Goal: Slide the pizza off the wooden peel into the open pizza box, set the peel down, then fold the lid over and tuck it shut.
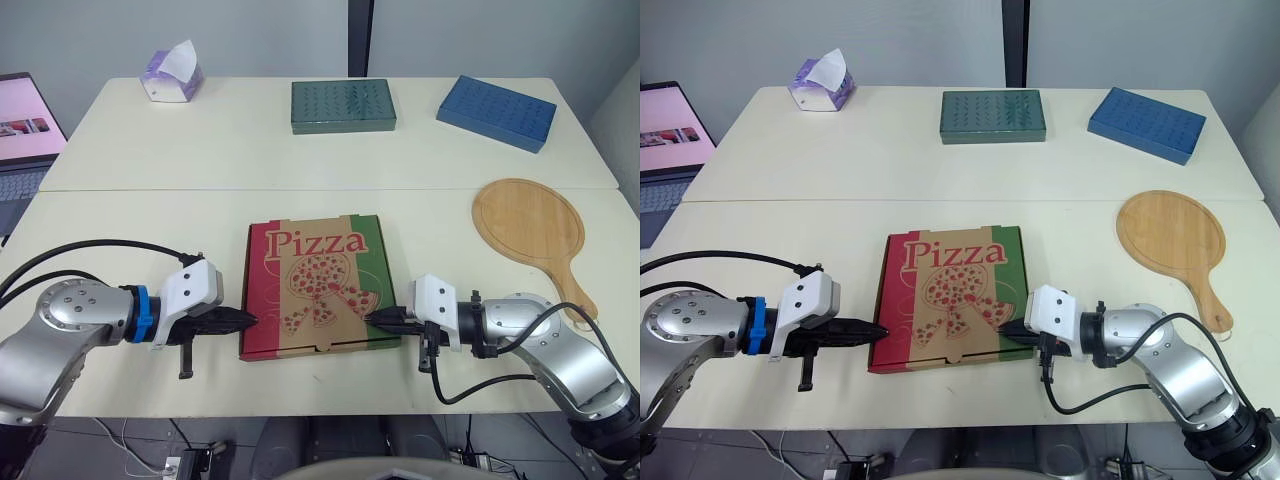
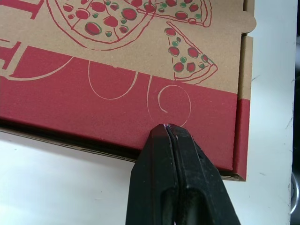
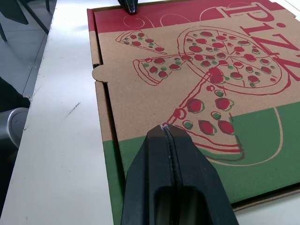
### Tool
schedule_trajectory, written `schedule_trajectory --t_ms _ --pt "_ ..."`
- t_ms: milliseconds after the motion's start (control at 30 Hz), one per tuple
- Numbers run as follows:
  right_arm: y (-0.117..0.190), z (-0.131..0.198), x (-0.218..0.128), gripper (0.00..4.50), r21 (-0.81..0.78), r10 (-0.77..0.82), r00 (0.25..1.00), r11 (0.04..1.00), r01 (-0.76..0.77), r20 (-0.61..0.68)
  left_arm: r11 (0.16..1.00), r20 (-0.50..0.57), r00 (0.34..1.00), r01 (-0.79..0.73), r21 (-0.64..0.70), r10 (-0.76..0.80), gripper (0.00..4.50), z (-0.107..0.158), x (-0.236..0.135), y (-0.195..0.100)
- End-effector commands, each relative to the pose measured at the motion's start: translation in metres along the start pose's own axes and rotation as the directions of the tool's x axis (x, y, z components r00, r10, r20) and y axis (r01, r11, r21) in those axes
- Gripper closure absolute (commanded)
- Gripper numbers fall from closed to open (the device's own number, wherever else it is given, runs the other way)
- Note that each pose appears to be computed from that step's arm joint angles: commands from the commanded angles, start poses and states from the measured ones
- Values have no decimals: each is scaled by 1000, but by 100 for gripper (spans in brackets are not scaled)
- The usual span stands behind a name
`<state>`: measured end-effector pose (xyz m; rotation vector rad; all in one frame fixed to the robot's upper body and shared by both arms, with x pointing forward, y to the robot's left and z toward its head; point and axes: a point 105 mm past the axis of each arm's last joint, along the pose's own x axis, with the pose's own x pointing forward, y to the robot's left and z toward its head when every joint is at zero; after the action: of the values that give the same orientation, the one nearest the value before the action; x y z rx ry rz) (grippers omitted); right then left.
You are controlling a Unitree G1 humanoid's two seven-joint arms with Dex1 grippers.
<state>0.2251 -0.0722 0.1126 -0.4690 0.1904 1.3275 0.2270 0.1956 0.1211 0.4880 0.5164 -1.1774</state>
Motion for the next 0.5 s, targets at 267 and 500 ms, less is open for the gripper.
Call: schedule_trajectory --t_ms 267,500 --pt "-15 42 -18 446 -14 -50 985 999 53 162 958 160 946 -271 -91 282 450 22 -54 40" --pt "-67 27 -50 446 -38 -262 962 964 265 73 915 48 924 -368 -168 380 450 -14 -64 50"
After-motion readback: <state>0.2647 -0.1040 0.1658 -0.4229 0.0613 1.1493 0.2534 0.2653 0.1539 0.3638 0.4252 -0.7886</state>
